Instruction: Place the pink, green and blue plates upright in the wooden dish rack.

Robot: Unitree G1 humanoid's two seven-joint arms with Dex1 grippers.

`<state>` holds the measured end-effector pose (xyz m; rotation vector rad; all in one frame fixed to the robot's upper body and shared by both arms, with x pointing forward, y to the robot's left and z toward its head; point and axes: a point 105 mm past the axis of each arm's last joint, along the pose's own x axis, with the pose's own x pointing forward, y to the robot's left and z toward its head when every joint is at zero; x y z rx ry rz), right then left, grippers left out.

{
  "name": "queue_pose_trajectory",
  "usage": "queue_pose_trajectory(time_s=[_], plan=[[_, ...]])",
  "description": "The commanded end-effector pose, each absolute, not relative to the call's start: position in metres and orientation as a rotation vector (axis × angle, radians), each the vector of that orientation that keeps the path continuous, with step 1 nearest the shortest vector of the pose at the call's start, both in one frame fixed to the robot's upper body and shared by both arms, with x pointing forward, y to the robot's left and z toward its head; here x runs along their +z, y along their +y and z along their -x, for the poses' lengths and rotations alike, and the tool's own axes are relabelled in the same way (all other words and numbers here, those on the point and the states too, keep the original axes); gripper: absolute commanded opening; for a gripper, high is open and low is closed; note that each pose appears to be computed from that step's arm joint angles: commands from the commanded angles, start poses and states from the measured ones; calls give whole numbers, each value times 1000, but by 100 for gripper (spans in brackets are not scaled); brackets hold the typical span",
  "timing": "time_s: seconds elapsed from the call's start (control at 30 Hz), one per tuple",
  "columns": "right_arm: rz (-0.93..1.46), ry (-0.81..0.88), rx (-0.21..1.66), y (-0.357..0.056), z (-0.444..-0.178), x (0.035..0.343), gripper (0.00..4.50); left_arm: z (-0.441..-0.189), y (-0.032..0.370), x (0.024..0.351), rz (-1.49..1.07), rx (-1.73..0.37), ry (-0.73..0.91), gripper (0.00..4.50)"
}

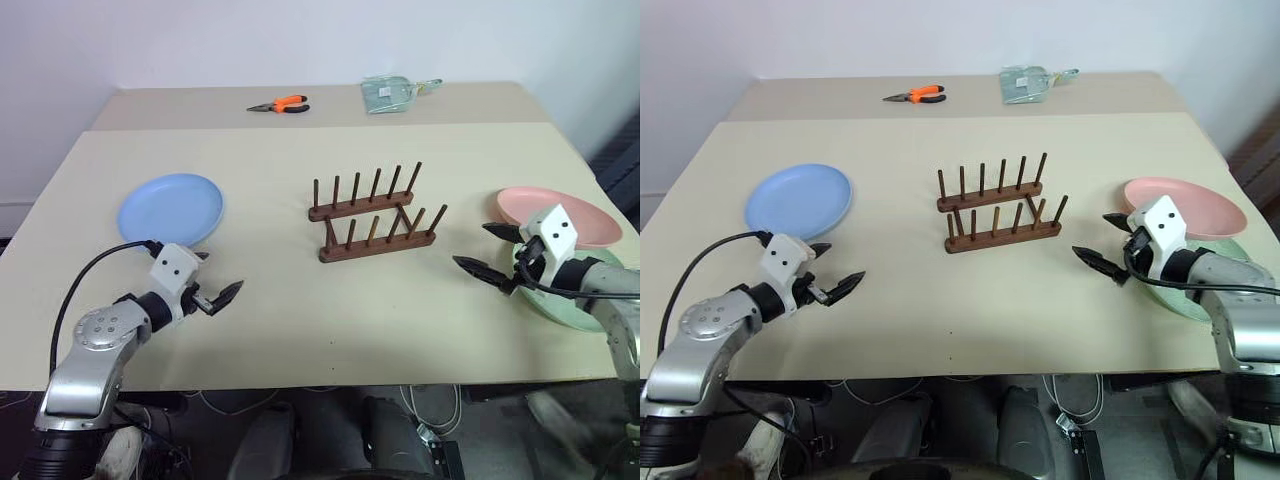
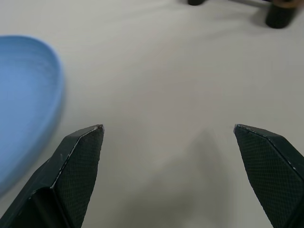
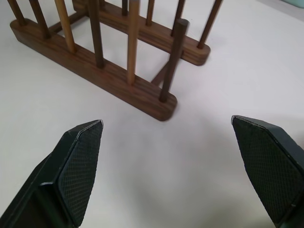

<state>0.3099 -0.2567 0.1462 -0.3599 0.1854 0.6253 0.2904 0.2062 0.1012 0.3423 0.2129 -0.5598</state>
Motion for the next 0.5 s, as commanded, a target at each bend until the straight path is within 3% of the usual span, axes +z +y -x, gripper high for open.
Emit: queue_pose_trajectory(time_s=[0.03,0.23,0.5], plan=[[394,121,629,-249,-318,159,443,-294,202,110,-363,-562,160,450],[383,167,692,-237,-322,152,443,-296,174,107,-312,-669,153,450],[378,234,780,-207,-290,139,443,-325,101,92,-344,-971,186,450]])
